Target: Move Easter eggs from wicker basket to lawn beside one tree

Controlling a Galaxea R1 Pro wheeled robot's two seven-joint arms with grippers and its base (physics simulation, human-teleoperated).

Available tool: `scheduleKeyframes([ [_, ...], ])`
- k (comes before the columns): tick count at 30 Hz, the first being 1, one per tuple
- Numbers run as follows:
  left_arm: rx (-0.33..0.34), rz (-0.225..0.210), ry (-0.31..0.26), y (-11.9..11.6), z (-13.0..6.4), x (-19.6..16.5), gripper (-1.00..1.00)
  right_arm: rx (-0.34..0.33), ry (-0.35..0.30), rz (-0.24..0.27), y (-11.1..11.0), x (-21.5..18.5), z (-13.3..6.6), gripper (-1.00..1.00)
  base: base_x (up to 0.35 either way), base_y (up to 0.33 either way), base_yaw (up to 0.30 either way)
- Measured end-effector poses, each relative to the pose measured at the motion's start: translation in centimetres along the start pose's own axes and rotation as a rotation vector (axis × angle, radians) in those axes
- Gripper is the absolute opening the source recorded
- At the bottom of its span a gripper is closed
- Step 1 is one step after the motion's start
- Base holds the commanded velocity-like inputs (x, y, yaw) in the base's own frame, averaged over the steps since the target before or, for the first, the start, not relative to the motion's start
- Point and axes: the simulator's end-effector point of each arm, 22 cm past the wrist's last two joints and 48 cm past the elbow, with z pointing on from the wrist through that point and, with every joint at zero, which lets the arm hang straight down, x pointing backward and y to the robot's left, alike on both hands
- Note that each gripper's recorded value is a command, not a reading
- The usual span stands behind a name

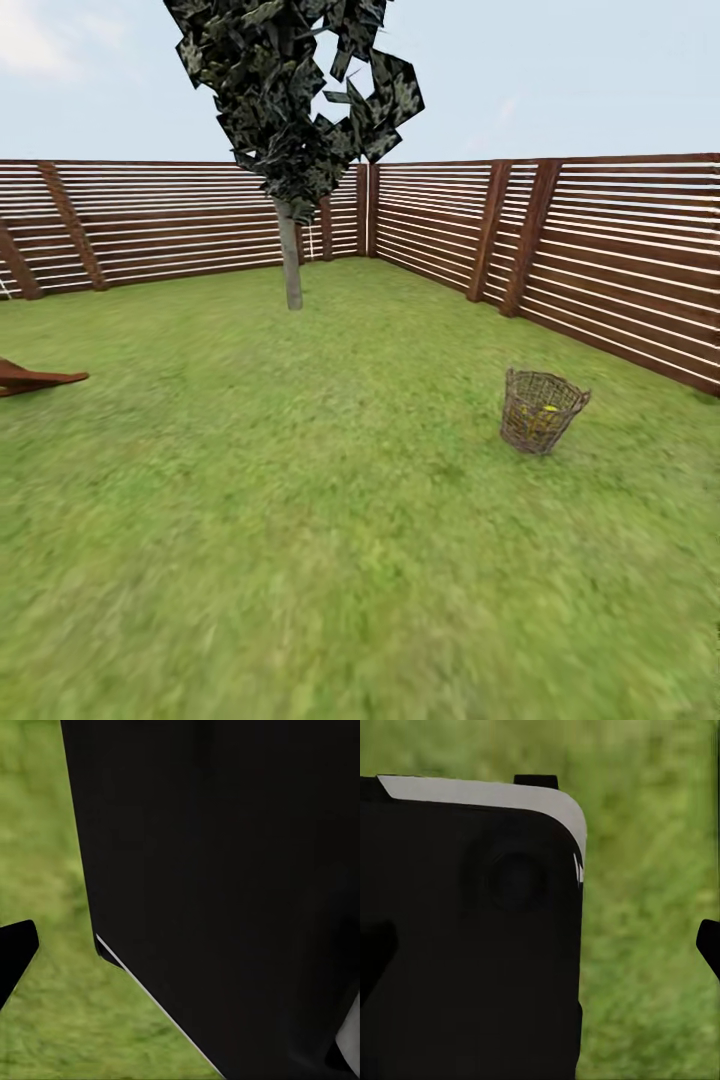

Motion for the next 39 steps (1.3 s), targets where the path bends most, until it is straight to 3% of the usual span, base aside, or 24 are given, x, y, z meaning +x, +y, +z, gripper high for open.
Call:
scheduleKeyframes([
  [12, 0.000, -0.001, 0.000, 0.01, 0.00, -0.01, 1.00, -0.002, 0.000, 0.000, 0.11, -0.01, 0.00, 1.00, 0.311, 0.000, -0.261],
  [28, -0.002, -0.006, 0.000, 0.06, 0.01, -0.02, 1.00, -0.003, 0.000, 0.000, 0.24, -0.02, 0.01, 1.00, 0.037, 0.000, -0.259],
  [39, -0.003, -0.003, -0.002, 0.08, 0.00, -0.04, 1.00, 0.000, 0.007, 0.002, -0.06, 0.19, 0.00, 1.00, 0.313, 0.000, -0.032],
])
